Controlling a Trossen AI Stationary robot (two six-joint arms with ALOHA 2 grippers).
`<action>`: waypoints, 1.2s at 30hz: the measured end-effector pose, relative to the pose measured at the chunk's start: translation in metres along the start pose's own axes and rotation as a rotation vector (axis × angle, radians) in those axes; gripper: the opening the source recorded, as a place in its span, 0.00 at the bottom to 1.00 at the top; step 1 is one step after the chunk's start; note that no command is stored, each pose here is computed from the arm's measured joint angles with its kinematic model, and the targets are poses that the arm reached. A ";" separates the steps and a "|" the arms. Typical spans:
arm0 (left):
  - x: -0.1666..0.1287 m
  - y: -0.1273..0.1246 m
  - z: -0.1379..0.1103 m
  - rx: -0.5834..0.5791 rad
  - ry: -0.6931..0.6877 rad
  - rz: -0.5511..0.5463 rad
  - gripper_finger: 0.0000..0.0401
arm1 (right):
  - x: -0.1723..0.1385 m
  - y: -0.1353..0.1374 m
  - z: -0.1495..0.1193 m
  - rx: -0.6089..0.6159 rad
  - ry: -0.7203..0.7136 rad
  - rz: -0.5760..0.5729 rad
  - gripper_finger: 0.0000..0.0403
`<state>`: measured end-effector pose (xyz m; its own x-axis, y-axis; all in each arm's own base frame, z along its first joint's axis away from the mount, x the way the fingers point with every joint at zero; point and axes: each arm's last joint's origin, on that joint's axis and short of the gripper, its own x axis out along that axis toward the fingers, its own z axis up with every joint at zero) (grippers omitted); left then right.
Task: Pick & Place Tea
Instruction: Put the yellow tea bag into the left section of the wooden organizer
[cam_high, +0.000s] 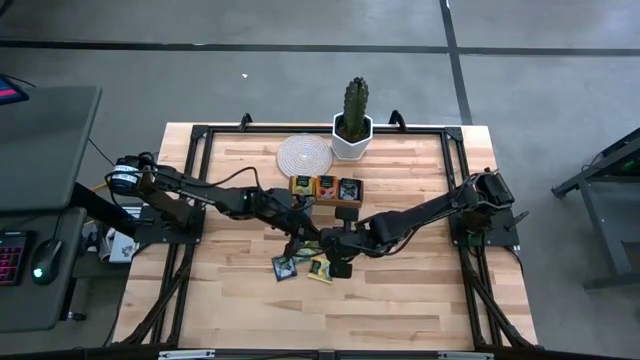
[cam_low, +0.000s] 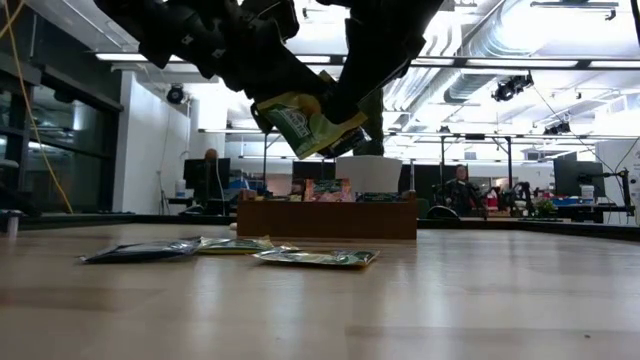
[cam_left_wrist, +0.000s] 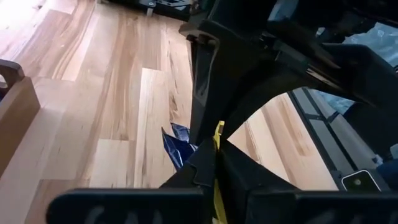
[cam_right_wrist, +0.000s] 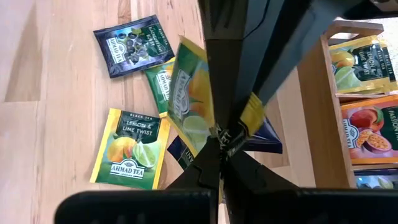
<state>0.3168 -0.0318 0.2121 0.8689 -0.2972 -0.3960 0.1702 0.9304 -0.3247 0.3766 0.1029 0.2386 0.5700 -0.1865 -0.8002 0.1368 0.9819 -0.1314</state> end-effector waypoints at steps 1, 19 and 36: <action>0.000 0.000 0.000 0.001 0.000 0.000 0.02 | 0.000 0.000 0.000 0.003 0.000 0.000 0.00; 0.000 0.000 -0.003 0.048 0.032 -0.028 0.00 | 0.000 0.000 -0.002 0.122 0.033 0.028 0.30; -0.067 0.009 0.011 0.139 -0.112 0.287 0.00 | -0.016 0.030 -0.029 0.333 0.170 -0.010 0.35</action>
<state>0.2654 -0.0006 0.2454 0.9350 -0.0002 -0.3546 -0.0341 0.9953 -0.0906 0.3484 0.1363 0.2303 0.4285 -0.1602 -0.8892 0.4136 0.9098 0.0354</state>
